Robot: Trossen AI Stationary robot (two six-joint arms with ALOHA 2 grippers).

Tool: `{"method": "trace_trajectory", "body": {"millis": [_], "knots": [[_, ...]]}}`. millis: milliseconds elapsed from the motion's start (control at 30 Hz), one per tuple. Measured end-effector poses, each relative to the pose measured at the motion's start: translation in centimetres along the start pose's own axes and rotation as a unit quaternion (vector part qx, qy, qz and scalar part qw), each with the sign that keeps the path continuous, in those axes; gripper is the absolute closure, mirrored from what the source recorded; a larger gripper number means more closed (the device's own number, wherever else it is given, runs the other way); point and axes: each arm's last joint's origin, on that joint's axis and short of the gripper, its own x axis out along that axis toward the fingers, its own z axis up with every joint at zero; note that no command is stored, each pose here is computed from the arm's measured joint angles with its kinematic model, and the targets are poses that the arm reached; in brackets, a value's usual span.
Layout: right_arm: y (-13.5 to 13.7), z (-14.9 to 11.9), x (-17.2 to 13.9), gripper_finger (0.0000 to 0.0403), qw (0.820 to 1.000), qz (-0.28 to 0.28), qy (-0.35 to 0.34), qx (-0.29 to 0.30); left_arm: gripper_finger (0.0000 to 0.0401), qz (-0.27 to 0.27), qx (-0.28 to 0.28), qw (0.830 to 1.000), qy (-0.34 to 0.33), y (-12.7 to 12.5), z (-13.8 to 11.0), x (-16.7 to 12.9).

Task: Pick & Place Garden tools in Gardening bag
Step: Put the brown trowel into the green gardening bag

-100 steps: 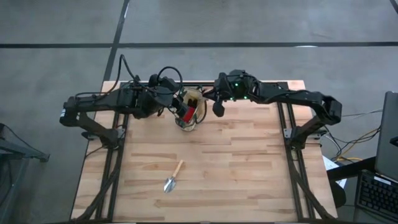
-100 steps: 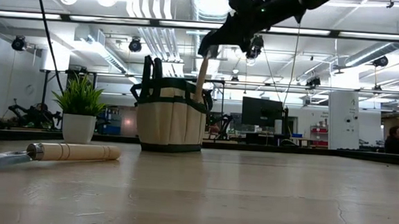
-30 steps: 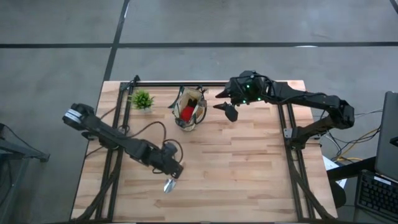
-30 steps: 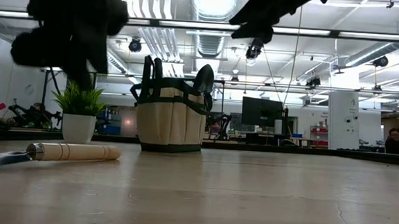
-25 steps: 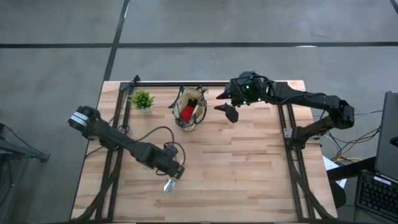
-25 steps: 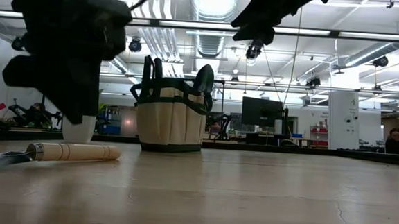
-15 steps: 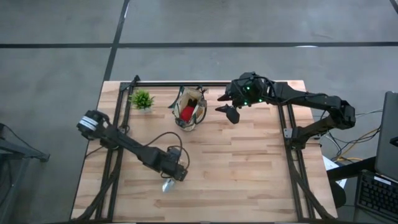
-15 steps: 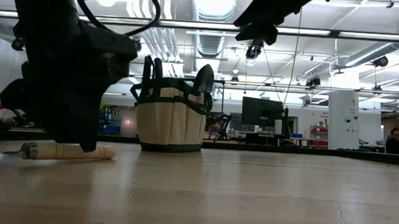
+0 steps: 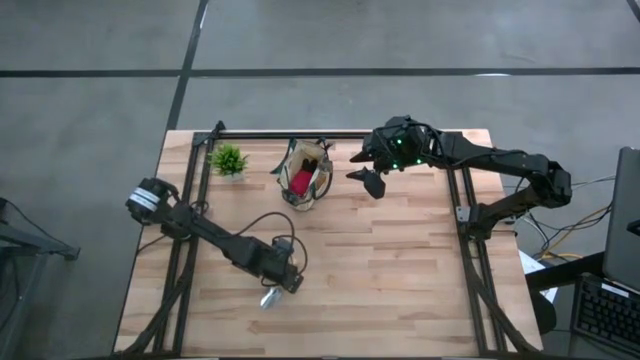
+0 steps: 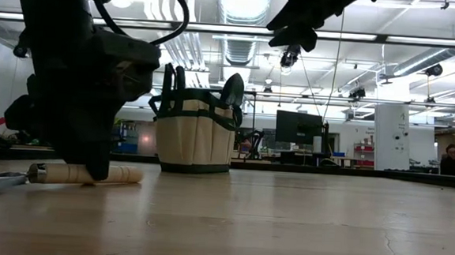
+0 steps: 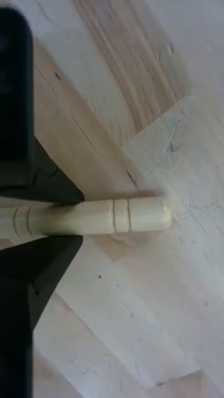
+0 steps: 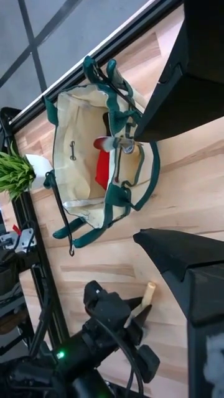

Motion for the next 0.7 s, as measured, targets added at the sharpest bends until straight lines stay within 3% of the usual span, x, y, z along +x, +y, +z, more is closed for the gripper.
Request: {"method": "trace_trajectory", "body": {"millis": [100,367,700], "knots": [[0.0,0.0,0.0,0.0171,1.000,0.000,0.000,0.002,0.0341,-0.004,-0.008,1.000,0.002,0.0,0.2,-0.1],[0.0,0.0,0.0,0.0176,1.000,0.007,0.002,0.002,0.0342,-0.069,-0.037,0.995,-0.060,-0.8,1.8,-2.2],[0.3,0.1,-0.4,0.0179,1.000,0.028,-0.003,0.000,0.0336,-0.157,-0.088,0.963,-0.200,-1.0,4.4,-8.0]]}}
